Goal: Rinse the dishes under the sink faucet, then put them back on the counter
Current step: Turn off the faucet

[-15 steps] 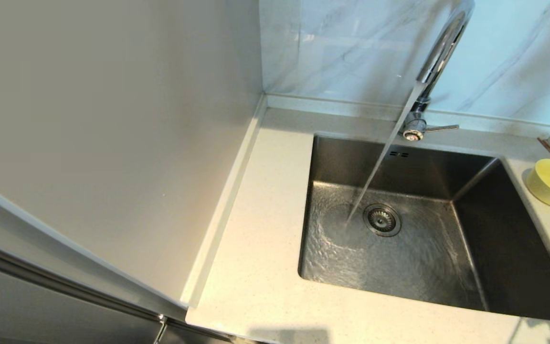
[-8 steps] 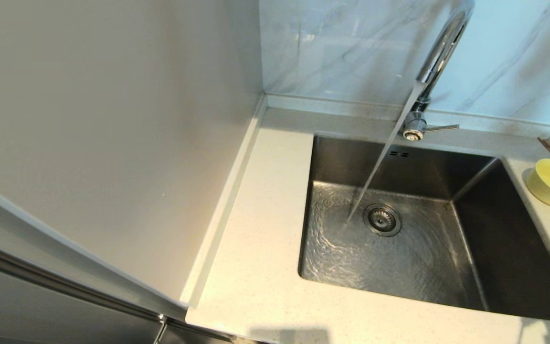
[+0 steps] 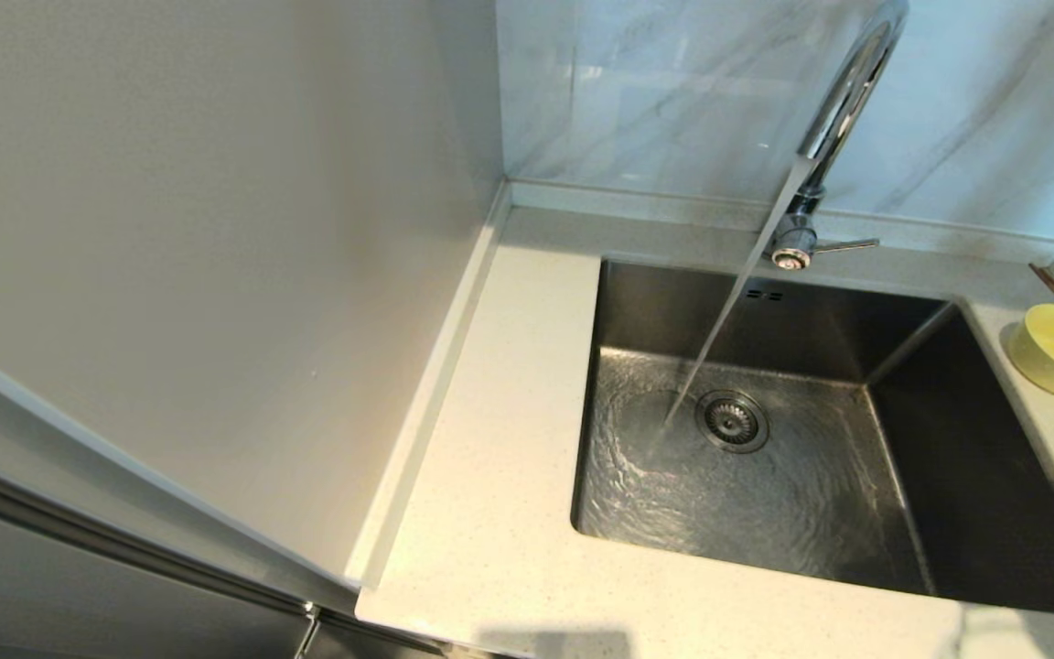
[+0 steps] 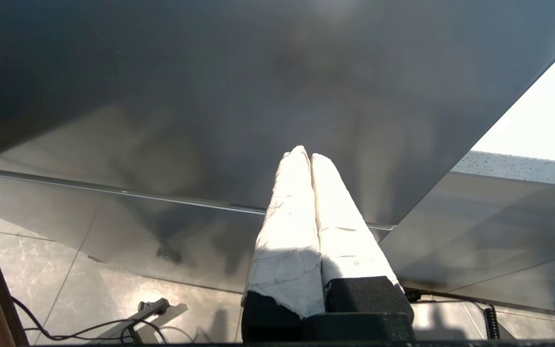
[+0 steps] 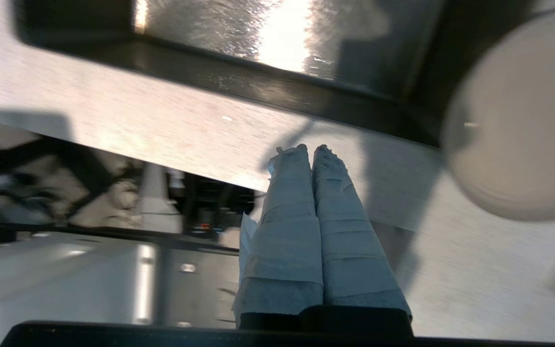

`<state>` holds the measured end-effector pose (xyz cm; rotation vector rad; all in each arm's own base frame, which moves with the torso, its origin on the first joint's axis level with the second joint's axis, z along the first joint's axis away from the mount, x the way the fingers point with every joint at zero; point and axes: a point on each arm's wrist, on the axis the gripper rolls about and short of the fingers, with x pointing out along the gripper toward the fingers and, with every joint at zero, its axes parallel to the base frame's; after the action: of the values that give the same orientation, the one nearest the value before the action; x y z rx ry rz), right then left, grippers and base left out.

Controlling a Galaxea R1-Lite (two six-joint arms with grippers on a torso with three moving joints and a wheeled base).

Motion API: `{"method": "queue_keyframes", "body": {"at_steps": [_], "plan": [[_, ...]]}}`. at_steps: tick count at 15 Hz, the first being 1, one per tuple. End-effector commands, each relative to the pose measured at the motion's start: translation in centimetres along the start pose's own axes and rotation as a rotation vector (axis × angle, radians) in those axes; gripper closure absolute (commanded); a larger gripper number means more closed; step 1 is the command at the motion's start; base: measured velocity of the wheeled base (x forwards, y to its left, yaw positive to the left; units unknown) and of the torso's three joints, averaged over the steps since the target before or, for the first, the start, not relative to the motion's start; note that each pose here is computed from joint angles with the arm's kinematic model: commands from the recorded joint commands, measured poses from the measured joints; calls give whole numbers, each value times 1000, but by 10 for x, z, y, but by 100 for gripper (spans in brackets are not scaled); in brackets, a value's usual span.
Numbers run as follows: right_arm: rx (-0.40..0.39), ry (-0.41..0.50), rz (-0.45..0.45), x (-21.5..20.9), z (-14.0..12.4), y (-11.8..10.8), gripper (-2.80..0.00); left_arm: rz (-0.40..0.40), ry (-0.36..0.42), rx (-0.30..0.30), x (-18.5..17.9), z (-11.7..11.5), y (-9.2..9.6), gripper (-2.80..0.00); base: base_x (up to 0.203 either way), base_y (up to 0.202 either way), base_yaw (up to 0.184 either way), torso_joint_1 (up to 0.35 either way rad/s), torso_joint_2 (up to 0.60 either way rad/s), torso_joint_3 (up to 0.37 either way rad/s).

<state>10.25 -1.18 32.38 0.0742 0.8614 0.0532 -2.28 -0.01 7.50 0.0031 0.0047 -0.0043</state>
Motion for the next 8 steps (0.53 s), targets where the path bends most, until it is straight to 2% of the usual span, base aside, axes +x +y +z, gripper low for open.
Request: {"method": "queue_keyframes", "body": {"at_steps": [1,4,5,6,8], "plan": [[52,62,75,31,28,0,0,0,0,0,0,0,0,0,0,0,0,0,0,0],[91,-45,132,88,67,-5,0,0,0,0,0,0,0,0,0,0,0,0,0,0],[92,-63,108,106,75,-8,0,0,0,0,0,0,0,0,0,0,0,0,0,0],[85,-90,45,121,82,-9,0,0,0,0,0,0,0,0,0,0,0,0,0,0],[62,-193,-63,142,97,-7,0,0,0,0,0,0,0,0,0,0,0,0,0,0]]}}
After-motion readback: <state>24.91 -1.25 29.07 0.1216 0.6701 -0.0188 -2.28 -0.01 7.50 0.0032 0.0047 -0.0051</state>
